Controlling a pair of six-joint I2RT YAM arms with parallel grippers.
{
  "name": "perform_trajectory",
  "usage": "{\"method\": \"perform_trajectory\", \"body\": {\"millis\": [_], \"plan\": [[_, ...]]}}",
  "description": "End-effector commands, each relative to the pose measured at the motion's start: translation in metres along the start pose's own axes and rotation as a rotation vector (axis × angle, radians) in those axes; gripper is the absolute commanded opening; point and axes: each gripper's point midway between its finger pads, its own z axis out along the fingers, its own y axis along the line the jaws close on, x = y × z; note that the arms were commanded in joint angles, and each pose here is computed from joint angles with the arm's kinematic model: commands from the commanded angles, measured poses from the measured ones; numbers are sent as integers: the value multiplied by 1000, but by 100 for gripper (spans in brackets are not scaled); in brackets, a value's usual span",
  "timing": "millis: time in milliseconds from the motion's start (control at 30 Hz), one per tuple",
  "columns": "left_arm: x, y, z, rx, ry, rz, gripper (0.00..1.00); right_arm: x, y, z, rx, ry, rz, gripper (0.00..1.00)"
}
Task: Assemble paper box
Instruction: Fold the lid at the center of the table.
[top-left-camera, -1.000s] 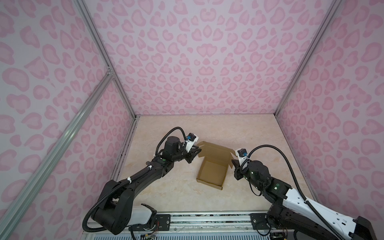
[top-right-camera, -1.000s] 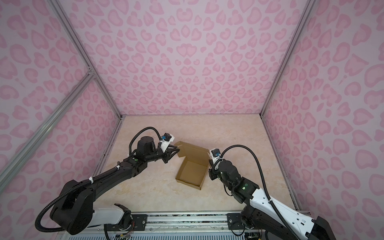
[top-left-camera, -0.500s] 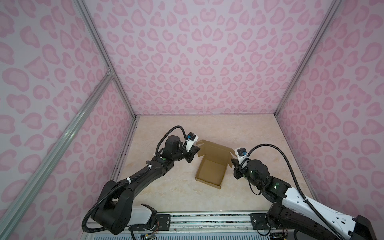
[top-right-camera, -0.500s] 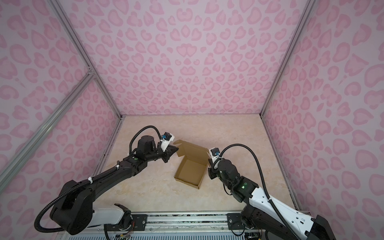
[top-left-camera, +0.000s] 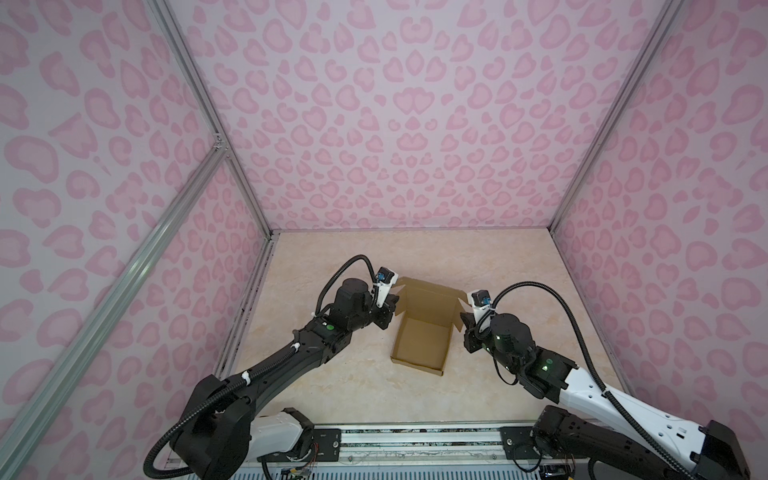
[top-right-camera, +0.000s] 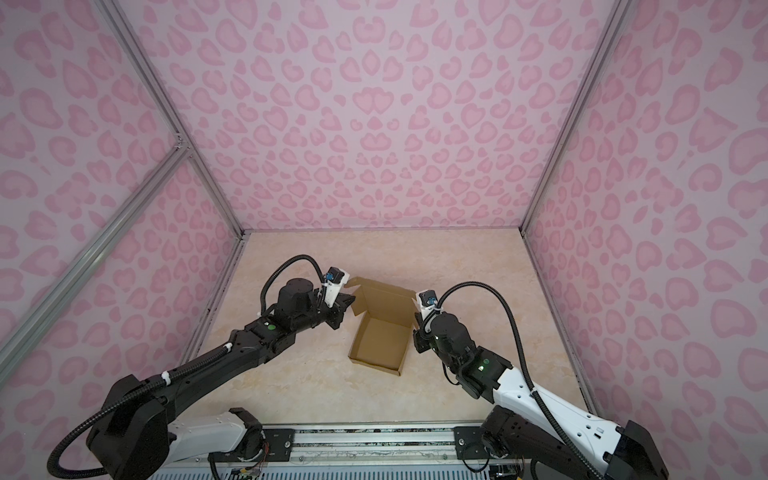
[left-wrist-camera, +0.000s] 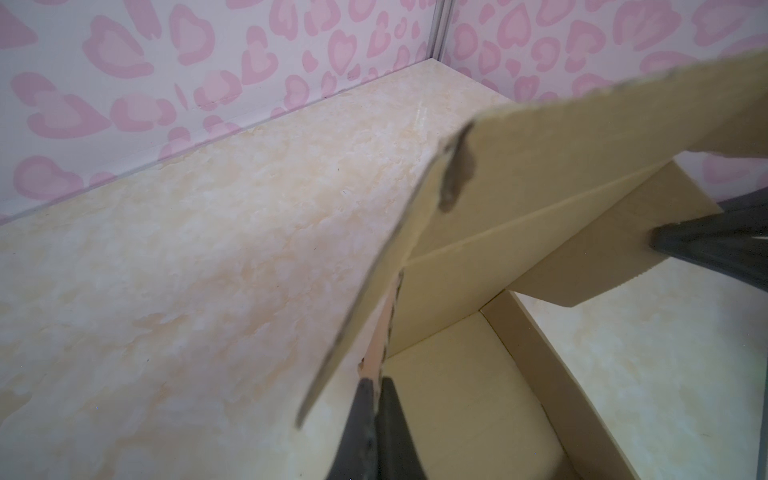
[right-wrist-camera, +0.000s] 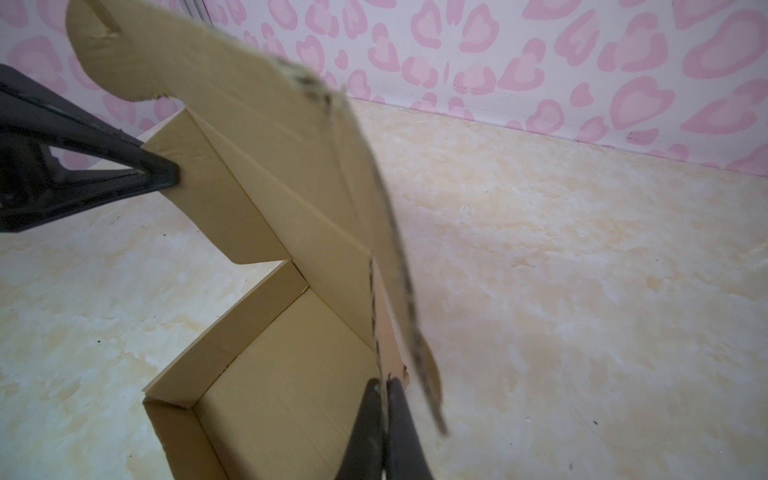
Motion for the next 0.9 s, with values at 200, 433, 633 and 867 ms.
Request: {"method": "perform_trajectory", "body": {"millis": [200, 433, 633, 867], "plan": [[12, 12, -17, -287, -29, -137, 4, -17, 17, 10, 38, -33, -11, 0], [7, 5, -31, -368, -85, -192, 4, -10, 22, 19, 123, -12, -27, 0], [7, -3, -37, -373, -119, -239, 4, -11, 27, 23, 109, -39, 19, 0], [14, -16, -38, -361, -155, -258, 4, -8, 42, 27, 97, -56, 5, 0]]}}
